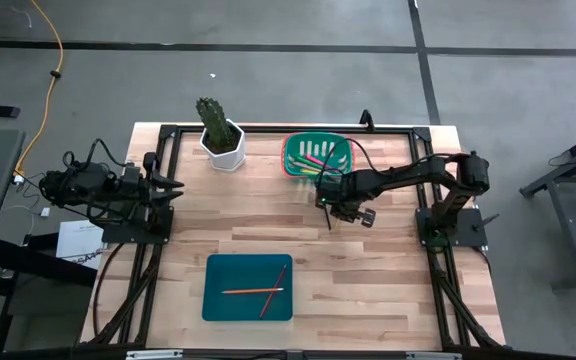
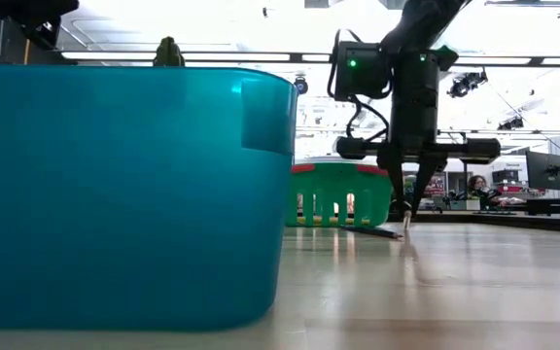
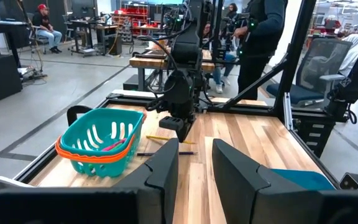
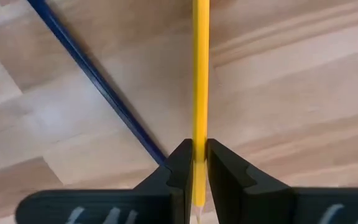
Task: Sort pens & pencils
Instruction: Put the yellow pencil into the blue bin
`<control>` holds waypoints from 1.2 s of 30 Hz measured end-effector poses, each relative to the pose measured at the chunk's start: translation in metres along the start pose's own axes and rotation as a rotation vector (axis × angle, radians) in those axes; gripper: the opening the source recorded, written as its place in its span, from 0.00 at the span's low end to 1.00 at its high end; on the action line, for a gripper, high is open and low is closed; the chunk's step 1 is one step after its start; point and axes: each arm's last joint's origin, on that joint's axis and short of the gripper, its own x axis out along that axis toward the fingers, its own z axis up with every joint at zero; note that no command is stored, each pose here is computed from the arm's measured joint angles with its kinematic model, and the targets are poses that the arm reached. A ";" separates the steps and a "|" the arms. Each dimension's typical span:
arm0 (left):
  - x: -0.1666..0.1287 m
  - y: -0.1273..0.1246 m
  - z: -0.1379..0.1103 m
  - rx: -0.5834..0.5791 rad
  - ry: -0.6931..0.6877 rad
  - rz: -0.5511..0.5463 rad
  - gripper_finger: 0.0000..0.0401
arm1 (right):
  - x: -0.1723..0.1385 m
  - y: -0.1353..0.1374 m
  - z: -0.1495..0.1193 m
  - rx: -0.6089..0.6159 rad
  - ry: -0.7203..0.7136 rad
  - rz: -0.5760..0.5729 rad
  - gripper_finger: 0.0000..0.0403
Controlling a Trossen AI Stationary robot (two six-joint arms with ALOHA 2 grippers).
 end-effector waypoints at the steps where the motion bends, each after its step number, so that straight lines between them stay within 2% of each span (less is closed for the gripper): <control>1: 0.000 0.000 0.000 0.000 0.001 0.000 0.21 | 0.000 0.000 -0.001 -0.005 0.000 -0.004 0.08; 11: 0.000 0.000 0.000 -0.002 -0.004 0.003 0.21 | -0.006 -0.002 -0.010 -0.033 -0.005 -0.031 0.08; 16: 0.000 0.000 0.001 -0.002 -0.006 0.010 0.21 | -0.006 -0.005 -0.005 -0.016 -0.004 -0.066 0.08; 20: 0.000 0.000 0.001 -0.002 -0.006 0.010 0.21 | 0.003 -0.008 0.000 -0.013 0.071 -0.079 0.08; 24: 0.000 0.000 0.001 -0.010 -0.006 0.005 0.21 | 0.004 -0.008 0.003 -0.009 0.044 -0.069 0.08; 30: 0.000 0.000 0.001 -0.010 -0.005 -0.005 0.21 | 0.006 -0.010 0.006 -0.003 0.074 -0.112 0.08; 36: 0.000 0.000 0.001 -0.010 -0.005 -0.006 0.21 | 0.013 -0.012 0.008 0.008 0.102 -0.094 0.08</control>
